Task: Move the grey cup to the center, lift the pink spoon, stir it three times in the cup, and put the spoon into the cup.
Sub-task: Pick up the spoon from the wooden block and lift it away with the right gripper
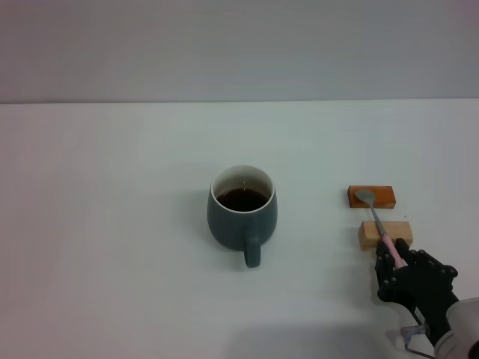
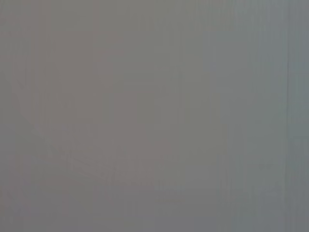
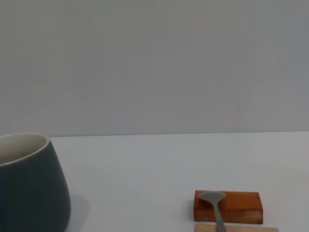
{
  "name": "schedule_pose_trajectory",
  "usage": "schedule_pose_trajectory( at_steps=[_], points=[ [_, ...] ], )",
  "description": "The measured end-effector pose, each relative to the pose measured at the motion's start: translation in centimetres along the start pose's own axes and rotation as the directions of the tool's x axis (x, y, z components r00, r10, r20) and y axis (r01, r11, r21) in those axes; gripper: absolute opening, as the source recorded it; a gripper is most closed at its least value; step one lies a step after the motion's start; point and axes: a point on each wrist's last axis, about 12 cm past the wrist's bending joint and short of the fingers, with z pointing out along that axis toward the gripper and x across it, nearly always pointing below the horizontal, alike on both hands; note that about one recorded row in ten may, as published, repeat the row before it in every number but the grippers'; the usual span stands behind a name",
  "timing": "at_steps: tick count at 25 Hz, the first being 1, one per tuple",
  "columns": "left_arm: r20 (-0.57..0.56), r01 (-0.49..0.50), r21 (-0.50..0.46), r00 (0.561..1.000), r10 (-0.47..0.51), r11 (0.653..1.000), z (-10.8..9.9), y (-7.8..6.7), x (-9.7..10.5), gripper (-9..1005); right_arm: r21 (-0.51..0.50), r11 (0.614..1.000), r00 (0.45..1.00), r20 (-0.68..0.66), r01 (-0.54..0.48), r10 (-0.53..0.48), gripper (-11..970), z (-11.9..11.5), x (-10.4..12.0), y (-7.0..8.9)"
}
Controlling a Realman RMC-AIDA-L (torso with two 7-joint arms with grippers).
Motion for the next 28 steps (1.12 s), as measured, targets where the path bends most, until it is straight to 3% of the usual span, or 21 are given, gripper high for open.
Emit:
schedule_pose_trajectory(
  at_steps=[28],
  points=[
    [0.006, -0.001, 0.001, 1.0, 0.001, 1.0, -0.27, 0.05, -0.03, 47, 0.018, 1.0, 1.0, -0.007, -0.01, 0.011, 183, -0.15, 0.19, -0.02]
  ],
)
